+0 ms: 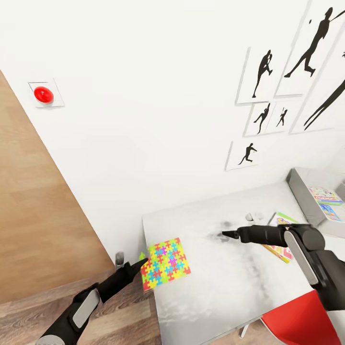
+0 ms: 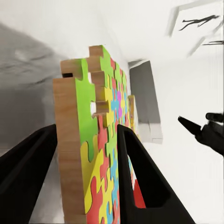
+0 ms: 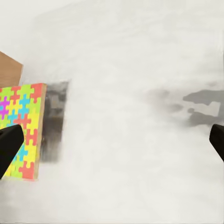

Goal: Put all the toys in the child's room - the three board games (two on the bed and one on the table), the two jigsaw puzzles on the table, and the tennis ball on the table - inside the toy box on the table in the child's room.

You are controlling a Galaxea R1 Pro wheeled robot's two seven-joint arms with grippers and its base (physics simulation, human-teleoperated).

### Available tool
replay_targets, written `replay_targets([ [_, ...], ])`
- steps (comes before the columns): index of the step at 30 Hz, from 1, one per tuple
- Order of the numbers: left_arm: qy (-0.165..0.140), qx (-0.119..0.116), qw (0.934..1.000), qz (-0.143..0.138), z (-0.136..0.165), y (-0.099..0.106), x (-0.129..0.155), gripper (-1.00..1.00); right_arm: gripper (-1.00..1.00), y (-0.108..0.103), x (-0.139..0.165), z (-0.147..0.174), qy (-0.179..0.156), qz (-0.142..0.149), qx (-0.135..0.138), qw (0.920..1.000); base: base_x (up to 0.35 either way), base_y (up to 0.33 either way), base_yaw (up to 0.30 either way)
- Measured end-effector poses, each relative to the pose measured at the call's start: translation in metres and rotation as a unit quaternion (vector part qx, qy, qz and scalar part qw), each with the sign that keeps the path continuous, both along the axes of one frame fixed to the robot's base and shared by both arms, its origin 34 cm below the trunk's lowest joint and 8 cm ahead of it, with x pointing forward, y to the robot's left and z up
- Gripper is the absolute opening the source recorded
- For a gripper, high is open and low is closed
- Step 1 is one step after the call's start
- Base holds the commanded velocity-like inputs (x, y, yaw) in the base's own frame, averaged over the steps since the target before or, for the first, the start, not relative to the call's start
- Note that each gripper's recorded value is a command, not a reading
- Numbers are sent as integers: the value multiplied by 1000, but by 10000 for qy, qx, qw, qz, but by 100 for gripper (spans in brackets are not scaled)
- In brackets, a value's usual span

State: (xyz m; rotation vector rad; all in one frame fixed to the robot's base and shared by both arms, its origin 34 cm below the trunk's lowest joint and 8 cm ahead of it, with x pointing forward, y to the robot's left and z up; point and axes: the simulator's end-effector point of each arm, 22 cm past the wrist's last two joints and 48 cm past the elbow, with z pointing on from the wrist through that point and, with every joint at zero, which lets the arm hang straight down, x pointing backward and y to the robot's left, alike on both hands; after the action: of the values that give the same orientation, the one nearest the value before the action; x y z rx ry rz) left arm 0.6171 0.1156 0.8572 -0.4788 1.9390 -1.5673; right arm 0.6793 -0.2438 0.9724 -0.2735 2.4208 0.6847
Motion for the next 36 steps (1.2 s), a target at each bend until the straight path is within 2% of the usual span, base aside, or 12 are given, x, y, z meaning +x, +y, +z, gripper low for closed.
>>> replay_targets([
  [2,-110,-15,9999,-34,8,-2,4,-100,100,2,-3,3,-48,33,30,10000,0,0,0],
  [5,-380,-107,9991,-147,37,-8,15,-100,100,1,-11,17,-223,54,168,9996,0,0,0],
  [9,-518,-126,9983,-244,55,-14,23,-100,100,-4,-17,24,-303,1,297,9991,0,0,0],
  [14,-778,-81,9962,-375,98,-33,40,-100,100,-13,-27,43,-437,-23,712,9965,0,0,0],
  [18,-1043,72,9933,-496,145,-55,51,-100,100,-22,-36,66,-566,133,1077,9925,0,0,0],
  [19,-1051,101,9932,-498,144,-55,52,-100,100,-22,-36,66,-564,134,1079,9925,0,0,0],
  [23,-1252,87,9900,-647,190,-74,52,-100,100,-31,-43,80,-635,278,1214,9902,0,0,0],
  [24,-1257,116,9899,-646,189,-74,52,-100,100,-31,-43,80,-634,278,1214,9902,0,0,0],
  [26,-1335,71,9885,-705,206,-80,50,-100,100,-34,-45,84,-656,318,1248,9895,0,0,0],
  [36,-1439,61,9865,-783,227,-86,45,-100,100,-43,-46,93,-736,306,1299,9883,0,0,0],
])
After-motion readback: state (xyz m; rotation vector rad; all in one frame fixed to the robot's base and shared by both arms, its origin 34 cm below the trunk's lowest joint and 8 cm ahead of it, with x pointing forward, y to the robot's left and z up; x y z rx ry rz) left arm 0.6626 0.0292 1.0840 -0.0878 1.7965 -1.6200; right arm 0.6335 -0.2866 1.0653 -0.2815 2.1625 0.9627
